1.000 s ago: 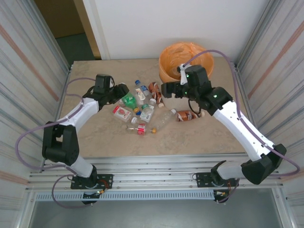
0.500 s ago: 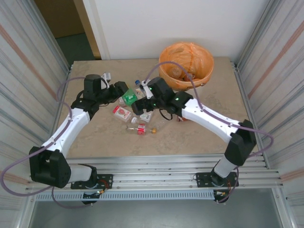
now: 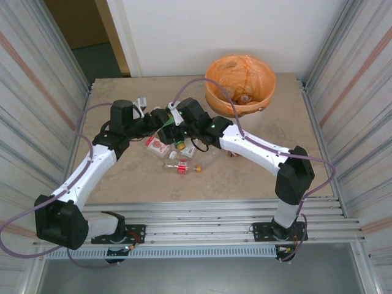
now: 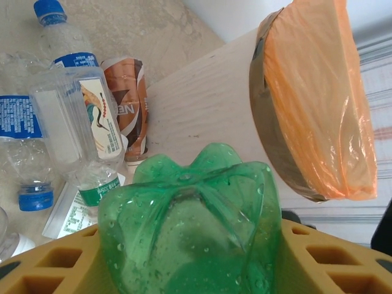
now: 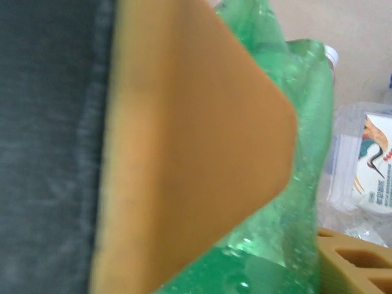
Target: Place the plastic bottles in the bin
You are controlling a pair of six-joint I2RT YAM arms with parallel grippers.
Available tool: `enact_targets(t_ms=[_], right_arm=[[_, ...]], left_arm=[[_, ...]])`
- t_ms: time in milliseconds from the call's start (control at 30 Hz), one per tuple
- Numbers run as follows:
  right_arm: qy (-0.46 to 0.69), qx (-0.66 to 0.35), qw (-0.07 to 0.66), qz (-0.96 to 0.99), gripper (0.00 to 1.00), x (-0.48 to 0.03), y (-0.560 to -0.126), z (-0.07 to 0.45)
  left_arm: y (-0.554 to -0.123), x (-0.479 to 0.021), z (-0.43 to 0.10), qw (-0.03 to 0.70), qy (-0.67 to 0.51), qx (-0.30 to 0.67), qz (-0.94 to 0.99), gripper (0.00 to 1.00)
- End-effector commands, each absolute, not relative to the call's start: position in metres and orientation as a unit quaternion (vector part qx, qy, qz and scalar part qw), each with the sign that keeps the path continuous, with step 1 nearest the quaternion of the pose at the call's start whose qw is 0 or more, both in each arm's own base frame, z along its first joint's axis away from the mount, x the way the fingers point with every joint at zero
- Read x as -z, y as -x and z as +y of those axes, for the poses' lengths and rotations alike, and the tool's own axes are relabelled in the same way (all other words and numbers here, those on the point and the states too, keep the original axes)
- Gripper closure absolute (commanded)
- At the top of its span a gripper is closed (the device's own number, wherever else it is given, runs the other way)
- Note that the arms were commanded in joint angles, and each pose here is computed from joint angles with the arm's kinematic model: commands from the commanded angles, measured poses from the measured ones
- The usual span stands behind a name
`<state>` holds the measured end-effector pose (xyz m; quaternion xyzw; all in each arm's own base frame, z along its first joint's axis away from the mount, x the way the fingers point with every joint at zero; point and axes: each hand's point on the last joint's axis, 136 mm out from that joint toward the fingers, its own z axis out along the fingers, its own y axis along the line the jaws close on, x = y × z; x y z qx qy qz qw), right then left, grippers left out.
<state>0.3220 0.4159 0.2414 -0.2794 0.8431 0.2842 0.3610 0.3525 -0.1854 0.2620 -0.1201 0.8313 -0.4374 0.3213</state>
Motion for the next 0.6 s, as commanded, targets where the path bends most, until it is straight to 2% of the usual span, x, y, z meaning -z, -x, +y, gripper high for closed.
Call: enact_targets(t_ms=[0, 100, 267, 567], right_arm=[[0.276, -0.296, 0.379, 0.832, 0.38, -0.254, -0.322, 0.418], [0.270, -0.291, 0.385, 0.833, 0.53, -0.258, -0.322, 0.412], [0.255, -0.273, 0.402, 0.836, 0.61, -0.269, -0.321, 0.394], [0.235, -0.252, 0.458, 0.820, 0.63, -0.335, -0.317, 0.349]], left_arm=[[-0.345, -0.277, -0.187, 0.333, 0.110, 0.454, 0.819, 0.54], [-0.346, -0.280, -0.187, 0.337, 0.108, 0.456, 0.817, 0.42], [-0.345, -0.292, -0.174, 0.358, 0.114, 0.454, 0.808, 0.02], [-0.326, -0.322, -0.124, 0.460, 0.129, 0.379, 0.792, 0.01]])
